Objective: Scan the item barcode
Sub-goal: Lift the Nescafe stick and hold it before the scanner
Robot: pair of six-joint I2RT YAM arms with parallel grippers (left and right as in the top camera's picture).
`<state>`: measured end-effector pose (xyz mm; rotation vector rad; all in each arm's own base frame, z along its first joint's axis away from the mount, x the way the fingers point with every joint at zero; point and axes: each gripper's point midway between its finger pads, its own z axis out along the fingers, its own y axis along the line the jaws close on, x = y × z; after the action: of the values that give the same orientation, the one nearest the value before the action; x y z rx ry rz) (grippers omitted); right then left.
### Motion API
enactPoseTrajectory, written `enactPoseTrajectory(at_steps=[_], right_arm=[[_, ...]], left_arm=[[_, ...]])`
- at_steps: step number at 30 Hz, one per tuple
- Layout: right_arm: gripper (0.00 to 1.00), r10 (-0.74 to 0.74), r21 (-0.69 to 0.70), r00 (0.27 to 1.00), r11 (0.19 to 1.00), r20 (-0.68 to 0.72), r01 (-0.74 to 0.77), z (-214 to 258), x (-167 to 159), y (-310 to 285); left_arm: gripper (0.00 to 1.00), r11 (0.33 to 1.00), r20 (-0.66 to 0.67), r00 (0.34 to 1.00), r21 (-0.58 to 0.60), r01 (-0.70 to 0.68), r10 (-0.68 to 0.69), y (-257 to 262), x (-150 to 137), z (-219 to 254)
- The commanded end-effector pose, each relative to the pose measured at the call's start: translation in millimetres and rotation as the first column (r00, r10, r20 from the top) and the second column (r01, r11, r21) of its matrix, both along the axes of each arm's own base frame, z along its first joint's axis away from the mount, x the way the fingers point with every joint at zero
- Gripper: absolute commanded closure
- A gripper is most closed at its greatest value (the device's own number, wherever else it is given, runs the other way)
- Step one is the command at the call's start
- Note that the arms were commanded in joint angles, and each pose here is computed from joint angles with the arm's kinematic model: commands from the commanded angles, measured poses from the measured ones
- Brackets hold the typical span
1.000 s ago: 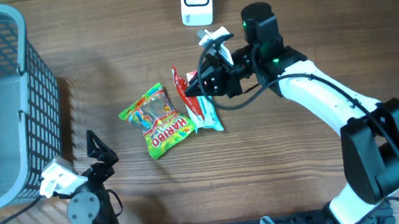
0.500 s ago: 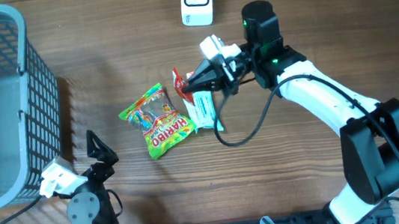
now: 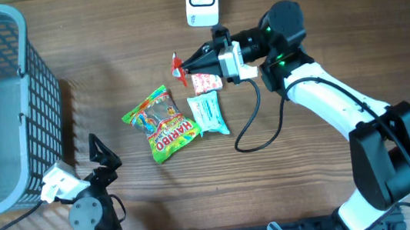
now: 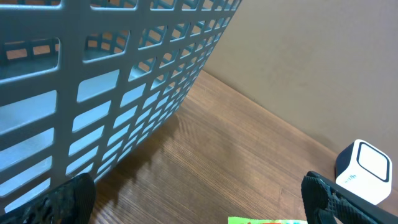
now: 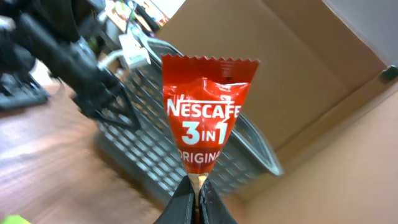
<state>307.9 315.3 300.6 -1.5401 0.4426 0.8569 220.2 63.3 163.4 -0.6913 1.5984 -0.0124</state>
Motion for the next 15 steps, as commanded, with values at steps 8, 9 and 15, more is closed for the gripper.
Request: enactPoseTrajectory(at_steps=[8,9,15], right_arm=[[0.96,-0.448,-0.453,0.068,0.881,-0.891,-0.135,-94.2,9.3,7.2],[0.96,-0.545,-0.542,-0.058,0.838,-0.836,-0.058,-116.1,24.8,3.1],[0.95,-0.671,-0.757,-0.350,0.575,-0.653,0.309,-155.0,99.2,-37.6]], left_arm=[[0.00,1.000,-0.004,1.000,0.010,-0.015,0.015,2.8,-0.9,-1.3],[0.00,1.000,-0.004,1.000,0.010,-0.015,0.015,2.8,-0.9,-1.3],[0.00,1.000,-0.004,1.000,0.010,-0.015,0.015,2.8,-0.9,-1.3]])
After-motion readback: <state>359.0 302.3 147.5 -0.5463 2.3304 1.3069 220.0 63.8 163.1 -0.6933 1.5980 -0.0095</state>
